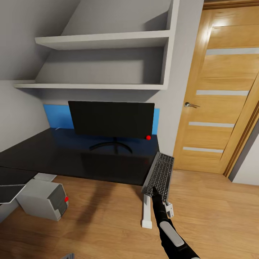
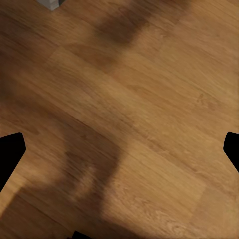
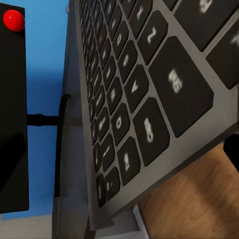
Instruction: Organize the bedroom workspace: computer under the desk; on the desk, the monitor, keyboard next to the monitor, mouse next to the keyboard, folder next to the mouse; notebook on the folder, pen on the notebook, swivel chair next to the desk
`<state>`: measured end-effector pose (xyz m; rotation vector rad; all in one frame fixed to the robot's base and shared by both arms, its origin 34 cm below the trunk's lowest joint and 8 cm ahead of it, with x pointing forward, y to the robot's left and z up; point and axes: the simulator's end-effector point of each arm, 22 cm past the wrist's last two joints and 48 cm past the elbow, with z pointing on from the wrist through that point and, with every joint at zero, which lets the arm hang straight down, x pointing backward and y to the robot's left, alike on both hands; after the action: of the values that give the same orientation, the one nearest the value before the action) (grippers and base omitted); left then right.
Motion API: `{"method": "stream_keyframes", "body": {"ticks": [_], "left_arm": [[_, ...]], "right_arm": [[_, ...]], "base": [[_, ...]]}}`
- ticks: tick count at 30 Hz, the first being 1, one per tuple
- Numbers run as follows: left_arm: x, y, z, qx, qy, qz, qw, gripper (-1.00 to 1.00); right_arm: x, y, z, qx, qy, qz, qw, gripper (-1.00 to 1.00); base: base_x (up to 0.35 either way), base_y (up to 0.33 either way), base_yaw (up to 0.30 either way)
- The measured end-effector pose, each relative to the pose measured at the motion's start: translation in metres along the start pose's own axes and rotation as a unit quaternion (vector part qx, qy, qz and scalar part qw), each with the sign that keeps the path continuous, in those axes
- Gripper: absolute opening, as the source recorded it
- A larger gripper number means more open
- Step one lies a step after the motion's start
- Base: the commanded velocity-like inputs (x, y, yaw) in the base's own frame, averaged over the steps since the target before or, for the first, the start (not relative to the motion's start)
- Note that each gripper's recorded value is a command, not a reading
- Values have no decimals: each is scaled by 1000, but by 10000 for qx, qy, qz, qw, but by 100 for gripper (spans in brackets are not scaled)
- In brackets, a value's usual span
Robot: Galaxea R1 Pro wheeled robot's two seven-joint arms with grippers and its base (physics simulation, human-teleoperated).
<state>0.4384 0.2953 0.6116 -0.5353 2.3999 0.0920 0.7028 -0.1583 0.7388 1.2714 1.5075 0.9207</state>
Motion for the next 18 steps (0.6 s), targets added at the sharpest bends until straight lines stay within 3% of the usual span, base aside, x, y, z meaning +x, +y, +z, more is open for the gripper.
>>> {"method": "stream_keyframes", "body": {"ticks": [9,18], "left_arm": [[15,5,2,-67,144,64,9999,100],[17,8,3,-91,167,74,9998,100]], "right_arm": [[0,-1,0,5,0,-9,10000,100],[1,-1,0,12,9,-13,10000,100]], "base": [[-2,-2,0],[-113,-128,0]]}}
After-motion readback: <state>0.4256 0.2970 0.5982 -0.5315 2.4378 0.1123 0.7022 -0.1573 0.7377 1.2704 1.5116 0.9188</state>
